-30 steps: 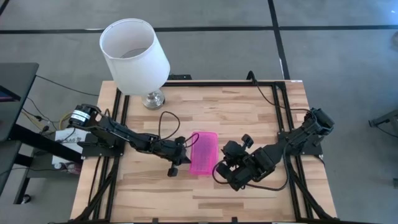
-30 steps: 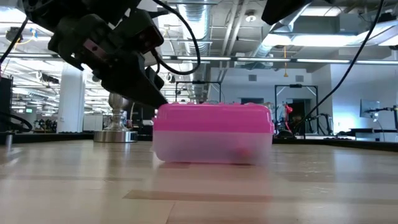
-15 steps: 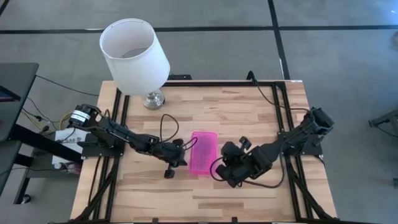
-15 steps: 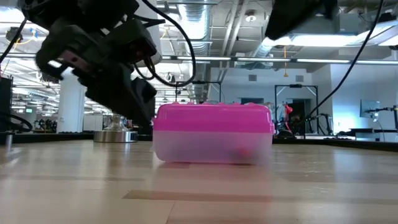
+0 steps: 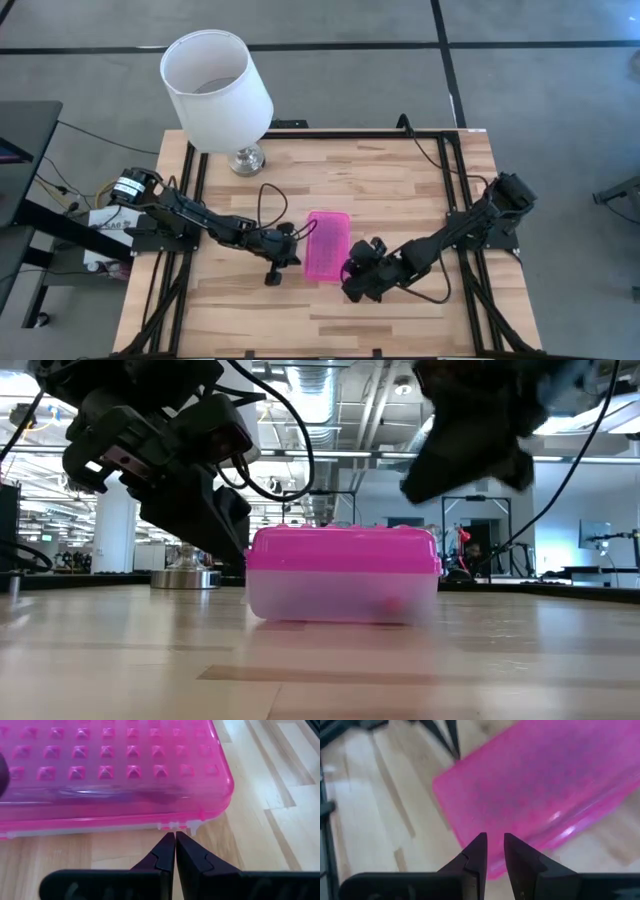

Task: Pick & place school supplies into a supply box
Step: Adjust the pink supply box

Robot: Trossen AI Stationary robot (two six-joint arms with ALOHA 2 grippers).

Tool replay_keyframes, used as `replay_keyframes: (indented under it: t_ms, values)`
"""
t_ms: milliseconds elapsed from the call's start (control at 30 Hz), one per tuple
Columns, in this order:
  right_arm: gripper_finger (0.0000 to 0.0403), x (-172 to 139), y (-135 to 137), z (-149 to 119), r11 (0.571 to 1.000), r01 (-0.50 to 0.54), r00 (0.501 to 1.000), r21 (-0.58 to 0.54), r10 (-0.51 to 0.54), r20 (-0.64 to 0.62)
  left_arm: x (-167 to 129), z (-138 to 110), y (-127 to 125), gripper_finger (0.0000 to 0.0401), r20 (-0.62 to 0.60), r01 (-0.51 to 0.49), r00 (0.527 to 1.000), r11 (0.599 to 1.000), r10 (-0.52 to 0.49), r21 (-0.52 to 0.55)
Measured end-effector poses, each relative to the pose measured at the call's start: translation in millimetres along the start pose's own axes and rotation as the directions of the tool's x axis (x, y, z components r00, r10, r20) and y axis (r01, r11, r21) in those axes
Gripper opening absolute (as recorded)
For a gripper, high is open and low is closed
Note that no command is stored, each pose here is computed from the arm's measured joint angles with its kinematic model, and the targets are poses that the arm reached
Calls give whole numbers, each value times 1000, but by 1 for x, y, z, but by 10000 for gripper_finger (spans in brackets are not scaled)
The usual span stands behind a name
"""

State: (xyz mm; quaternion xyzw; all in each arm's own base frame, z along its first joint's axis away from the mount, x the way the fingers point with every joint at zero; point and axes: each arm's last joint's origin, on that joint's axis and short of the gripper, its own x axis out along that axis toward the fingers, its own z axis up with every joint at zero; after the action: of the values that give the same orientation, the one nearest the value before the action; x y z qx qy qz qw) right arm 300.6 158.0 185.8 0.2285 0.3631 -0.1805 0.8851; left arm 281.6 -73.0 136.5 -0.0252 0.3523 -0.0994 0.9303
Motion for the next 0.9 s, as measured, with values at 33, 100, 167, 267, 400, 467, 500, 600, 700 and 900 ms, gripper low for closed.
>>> replay_keyframes:
  t_ms: [33, 100, 167, 267, 400, 467, 500, 600, 700, 900]
  values:
    - [58, 4, -4, -4, 1000, -18, 1000, 9, 18, -12, 0, 0, 0, 9, 1, -2, 1000, 1000, 2, -4]
    - [58, 11, -11, -9, 998, -53, 998, 31, 53, -26, 0, 0, 1, 10, 2, -5, 1000, 1000, 5, -24]
    - [58, 13, -12, -11, 995, -74, 997, 63, 75, -18, 0, 1, 3, 14, 4, -8, 1000, 999, 8, -42]
    - [58, 13, -13, -12, 995, -73, 997, 67, 75, -22, 0, 2, 3, 22, 23, -8, 1000, 999, 9, -52]
    - [58, 18, -18, -10, 997, -43, 998, 60, 46, -35, 0, 6, 3, 30, 56, -1, 998, 998, 4, -59]
    - [58, 20, -21, -7, 997, -30, 999, 68, 33, -39, 0, 6, 3, 32, 60, -1, 998, 998, 5, -60]
    - [58, 21, -23, -5, 997, -24, 999, 72, 27, -45, 0, 6, 3, 33, 61, -5, 998, 998, 9, -62]
    - [58, 24, -29, 0, 997, -1, 999, 76, 4, -51, 0, 6, 3, 34, 63, -19, 998, 997, 23, -71]
    - [58, 27, -34, 6, 998, 13, 998, 60, -10, -55, 0, 6, 3, 34, 61, -22, 998, 997, 26, -72]
    - [58, 30, -38, 11, 999, 4, 997, 49, 0, -74, 0, 4, 4, 34, 39, -47, 998, 996, 50, -72]
